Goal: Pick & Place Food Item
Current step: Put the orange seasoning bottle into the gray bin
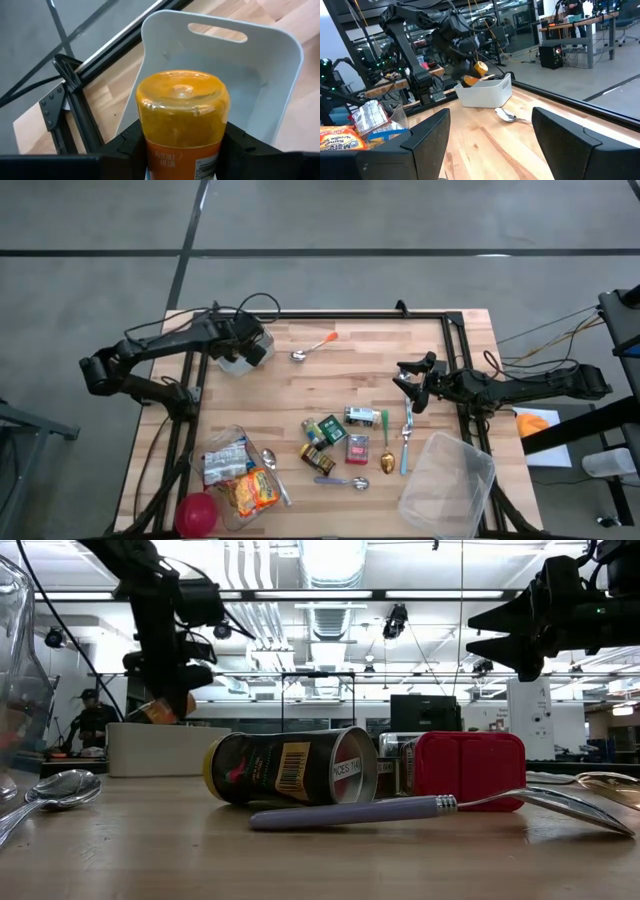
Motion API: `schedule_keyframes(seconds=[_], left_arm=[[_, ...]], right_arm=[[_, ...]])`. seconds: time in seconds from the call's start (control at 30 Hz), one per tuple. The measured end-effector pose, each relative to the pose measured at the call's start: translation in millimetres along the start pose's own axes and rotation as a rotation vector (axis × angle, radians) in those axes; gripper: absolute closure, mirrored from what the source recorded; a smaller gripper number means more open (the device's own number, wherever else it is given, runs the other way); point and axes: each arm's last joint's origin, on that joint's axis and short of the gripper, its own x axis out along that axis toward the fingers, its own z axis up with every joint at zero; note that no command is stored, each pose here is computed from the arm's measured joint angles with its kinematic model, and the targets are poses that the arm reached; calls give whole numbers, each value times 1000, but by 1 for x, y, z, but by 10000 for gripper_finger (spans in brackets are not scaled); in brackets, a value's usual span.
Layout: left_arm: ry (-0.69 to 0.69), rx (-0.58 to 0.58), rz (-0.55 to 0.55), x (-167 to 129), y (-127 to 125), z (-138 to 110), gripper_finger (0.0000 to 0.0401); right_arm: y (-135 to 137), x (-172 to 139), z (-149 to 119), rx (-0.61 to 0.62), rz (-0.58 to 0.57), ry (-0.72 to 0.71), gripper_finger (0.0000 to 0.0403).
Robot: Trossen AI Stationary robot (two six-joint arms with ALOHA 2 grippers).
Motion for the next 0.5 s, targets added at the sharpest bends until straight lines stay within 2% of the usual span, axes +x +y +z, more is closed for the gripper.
schedule_keyframes(seconds=[0.33, 0.5], left_arm=[[-1, -137, 7, 1, 0, -1, 242], [-2, -158, 9, 1, 0, -1, 242]], right_arm=[[0, 0, 0, 0, 0, 0, 126], [0, 0, 0, 0, 0, 0, 126]])
